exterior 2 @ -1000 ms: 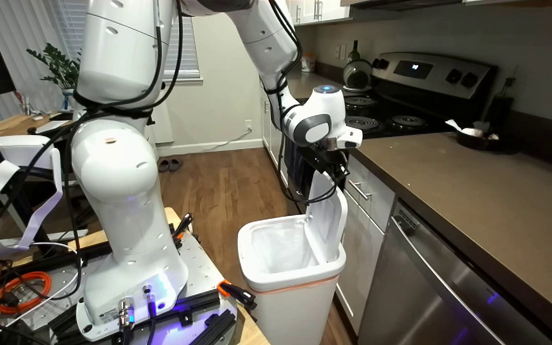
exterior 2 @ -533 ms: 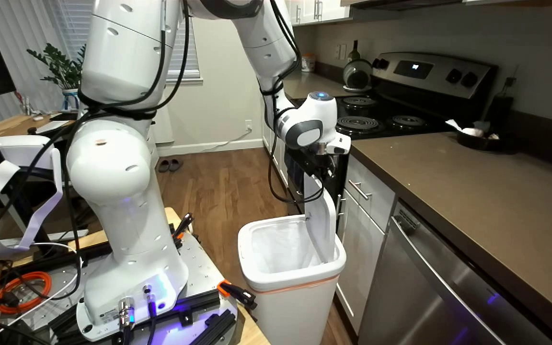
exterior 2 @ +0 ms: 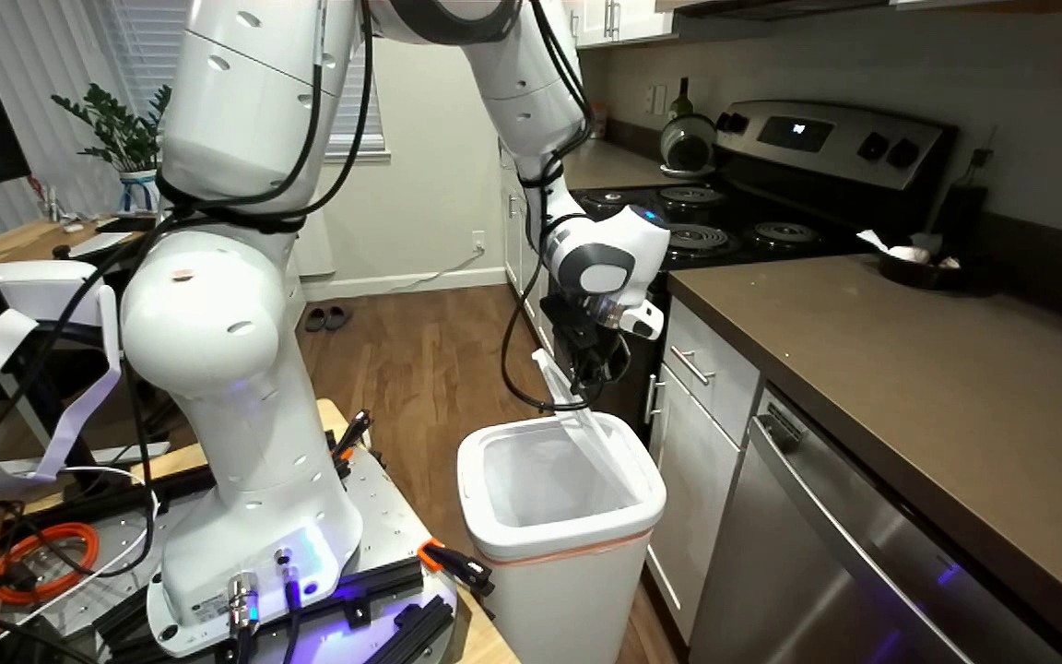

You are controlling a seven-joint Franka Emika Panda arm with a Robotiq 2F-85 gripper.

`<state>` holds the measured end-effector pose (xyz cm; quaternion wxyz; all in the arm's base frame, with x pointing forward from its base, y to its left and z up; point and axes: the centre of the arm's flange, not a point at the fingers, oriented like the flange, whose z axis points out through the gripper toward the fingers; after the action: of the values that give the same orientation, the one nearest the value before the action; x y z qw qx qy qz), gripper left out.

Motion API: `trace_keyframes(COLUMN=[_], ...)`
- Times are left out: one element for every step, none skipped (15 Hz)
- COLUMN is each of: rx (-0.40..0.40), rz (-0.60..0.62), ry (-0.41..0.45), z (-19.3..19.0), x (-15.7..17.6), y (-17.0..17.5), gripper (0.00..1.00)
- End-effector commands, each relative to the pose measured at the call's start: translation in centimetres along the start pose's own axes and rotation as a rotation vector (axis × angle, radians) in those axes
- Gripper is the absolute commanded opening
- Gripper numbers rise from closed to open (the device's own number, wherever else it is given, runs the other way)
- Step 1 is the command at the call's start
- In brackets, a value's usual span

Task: Close the trash can lid

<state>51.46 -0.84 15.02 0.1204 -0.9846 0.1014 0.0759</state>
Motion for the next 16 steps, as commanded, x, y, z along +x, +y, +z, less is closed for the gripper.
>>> trace_keyframes(rx=[-0.029, -0.026, -0.026, -0.007, 0.005, 0.016, 0.032, 0.061, 0.073, 0.077, 0.085, 0.085, 0.091, 0.099, 0.102, 0.110], rz=[-0.021, -0.026, -0.034, -0.048, -0.058, -0.063, -0.065, -0.072, -0.072, -0.068, -0.070, -0.068, -0.070, -0.071, -0.067, -0.061], ry=[-0.029, -0.010, 0.014, 0.034, 0.041, 0.040, 0.025, -0.002, -0.032, -0.060, -0.081, -0.089, -0.097, -0.103, -0.108, -0.124], z=[1.1, 1.5, 2.2, 2.8, 3.4, 4.1, 4.9, 5.4, 5.7, 5.9, 6.0, 6.2, 6.3, 6.5, 6.8, 7.5], x=[2.5, 3.4, 4.4, 5.2, 6.0, 6.7, 7.1, 7.0, 6.5, 5.7, 5.1, 4.5, 4.0, 3.6, 3.3, 2.8], y=[1.1, 1.2, 1.4, 1.4, 1.3, 1.3, 1.3, 1.3, 1.2, 1.0, 0.9, 0.7, 0.6, 0.3, 0.2, 0.1], gripper=[0.03, 0.03, 0.03, 0.03, 0.03, 0.03, 0.03, 0.03, 0.02, 0.02, 0.02, 0.03, 0.03, 0.03, 0.03, 0.03])
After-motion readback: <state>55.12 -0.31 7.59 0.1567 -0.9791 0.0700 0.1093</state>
